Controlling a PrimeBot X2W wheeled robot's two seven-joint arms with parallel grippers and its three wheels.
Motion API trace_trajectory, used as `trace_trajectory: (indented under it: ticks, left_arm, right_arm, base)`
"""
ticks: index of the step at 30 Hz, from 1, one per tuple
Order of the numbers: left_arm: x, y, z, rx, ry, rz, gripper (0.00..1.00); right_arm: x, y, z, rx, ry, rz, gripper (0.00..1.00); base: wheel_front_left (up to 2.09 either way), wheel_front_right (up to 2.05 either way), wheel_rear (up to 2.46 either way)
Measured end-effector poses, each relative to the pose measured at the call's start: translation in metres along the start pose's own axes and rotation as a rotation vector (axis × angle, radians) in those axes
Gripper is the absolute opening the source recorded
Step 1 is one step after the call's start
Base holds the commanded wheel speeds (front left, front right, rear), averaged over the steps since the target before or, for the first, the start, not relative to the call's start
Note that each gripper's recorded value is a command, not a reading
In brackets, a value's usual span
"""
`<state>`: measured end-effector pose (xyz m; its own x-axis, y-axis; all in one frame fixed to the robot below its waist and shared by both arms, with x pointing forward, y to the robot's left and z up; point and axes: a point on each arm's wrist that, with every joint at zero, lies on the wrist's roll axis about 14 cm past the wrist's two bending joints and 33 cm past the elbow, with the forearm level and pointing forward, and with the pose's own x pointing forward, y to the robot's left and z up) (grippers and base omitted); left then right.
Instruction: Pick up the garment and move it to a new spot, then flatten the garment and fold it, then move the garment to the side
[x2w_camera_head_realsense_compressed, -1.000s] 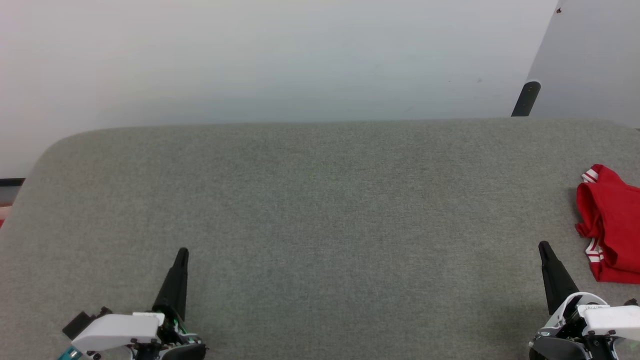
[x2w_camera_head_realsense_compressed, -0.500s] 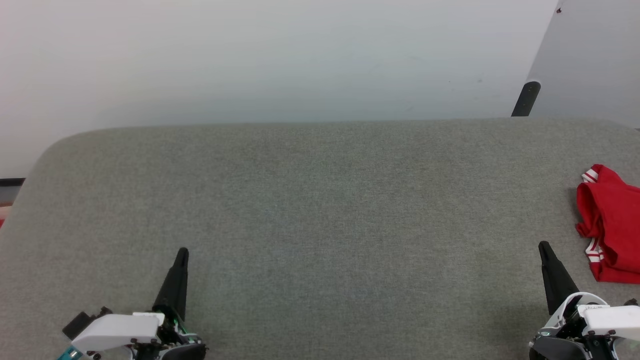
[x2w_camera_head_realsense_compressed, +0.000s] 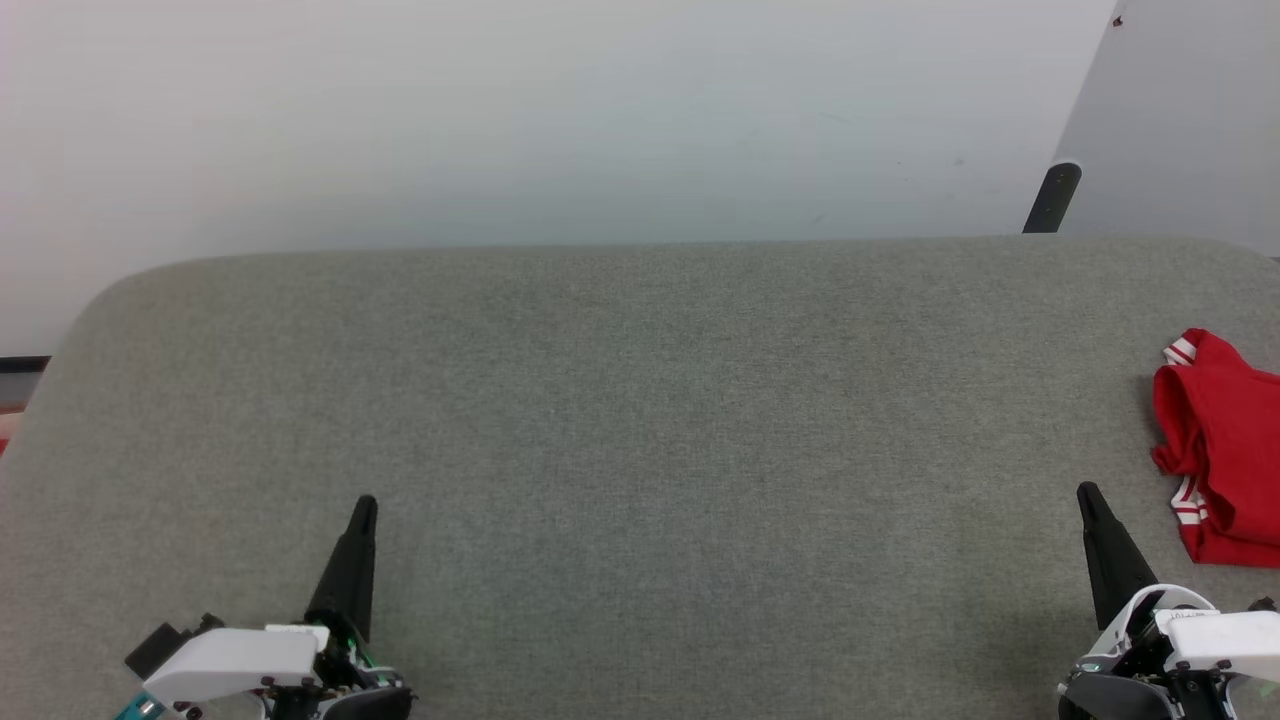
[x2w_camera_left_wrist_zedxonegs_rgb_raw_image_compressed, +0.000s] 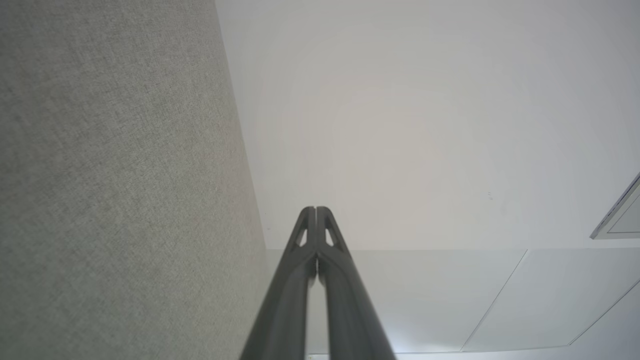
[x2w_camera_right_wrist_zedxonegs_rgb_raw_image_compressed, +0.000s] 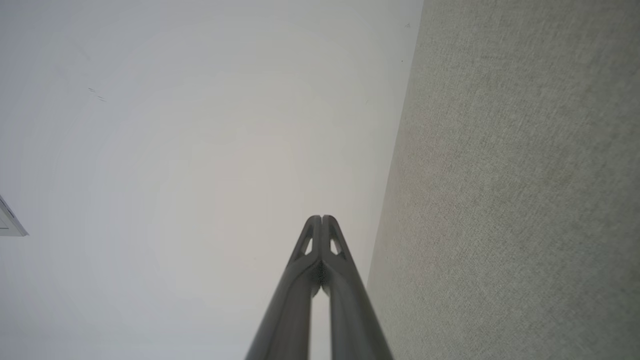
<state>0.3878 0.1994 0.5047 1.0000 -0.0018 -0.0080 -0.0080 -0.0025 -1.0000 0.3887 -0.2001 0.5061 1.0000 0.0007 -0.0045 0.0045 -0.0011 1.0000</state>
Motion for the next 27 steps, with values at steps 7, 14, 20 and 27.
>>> trace_trajectory:
  ticks: [7, 14, 20, 27]
  left_arm:
    - [0.0, 0.0, 0.0, 0.0, 0.0, 0.0, 0.0]
    - [0.0, 0.0, 0.0, 0.0, 0.0, 0.0, 0.0]
    - [0.0, 0.0, 0.0, 0.0, 0.0, 0.0, 0.0]
    - [0.0, 0.0, 0.0, 0.0, 0.0, 0.0, 0.0]
  right_arm:
    - [0.0, 0.0, 0.0, 0.0, 0.0, 0.0, 0.0]
    - [0.0, 0.0, 0.0, 0.0, 0.0, 0.0, 0.0]
    - [0.0, 0.0, 0.0, 0.0, 0.0, 0.0, 0.0]
    - [0.0, 0.0, 0.0, 0.0, 0.0, 0.0, 0.0]
  base:
    - [0.0, 0.0, 0.0]
    - [0.0, 0.0, 0.0]
    - [0.0, 0.0, 0.0]
    - [0.0, 0.0, 0.0]
